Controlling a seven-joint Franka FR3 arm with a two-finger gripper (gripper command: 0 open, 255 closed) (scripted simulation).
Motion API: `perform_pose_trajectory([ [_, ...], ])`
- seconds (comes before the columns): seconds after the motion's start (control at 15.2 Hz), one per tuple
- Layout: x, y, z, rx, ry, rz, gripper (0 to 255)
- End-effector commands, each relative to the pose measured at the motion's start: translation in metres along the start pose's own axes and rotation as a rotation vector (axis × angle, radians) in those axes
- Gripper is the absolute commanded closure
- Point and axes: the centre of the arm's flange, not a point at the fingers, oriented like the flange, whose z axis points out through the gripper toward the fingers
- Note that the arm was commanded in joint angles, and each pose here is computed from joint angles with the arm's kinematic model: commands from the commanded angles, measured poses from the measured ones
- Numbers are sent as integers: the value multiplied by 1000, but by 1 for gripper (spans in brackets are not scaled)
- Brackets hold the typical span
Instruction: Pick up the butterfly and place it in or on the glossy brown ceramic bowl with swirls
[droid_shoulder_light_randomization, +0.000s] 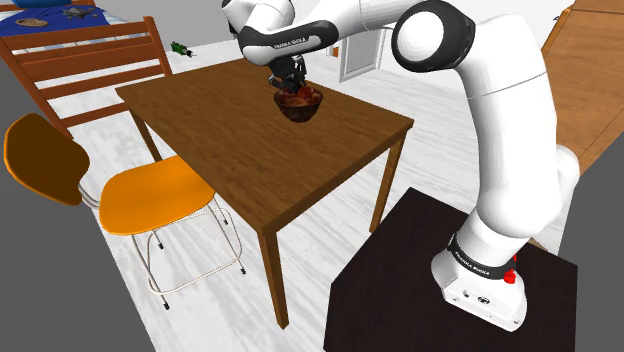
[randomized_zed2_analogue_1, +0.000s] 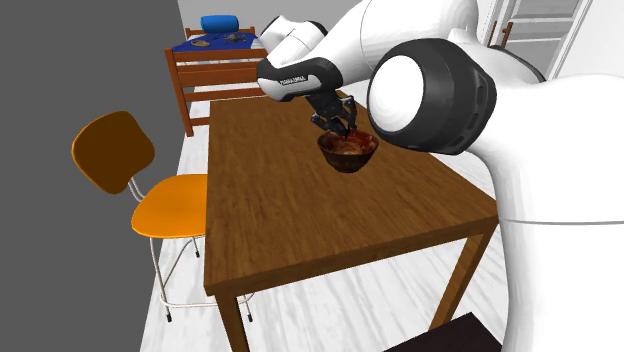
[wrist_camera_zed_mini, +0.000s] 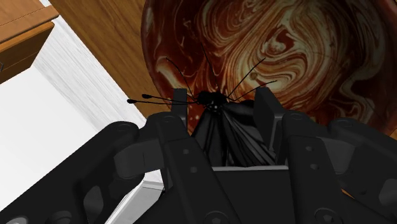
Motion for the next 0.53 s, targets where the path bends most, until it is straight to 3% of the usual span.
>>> perform_pose_trajectory([
  [0.0, 0, 0, 0, 0, 0, 0, 255],
  [0.07, 0, 0, 0, 0, 0, 0, 255],
  [0.13, 0, 0, 0, 0, 0, 0, 0],
  [0.46, 0, 0, 0, 0, 0, 0, 0],
])
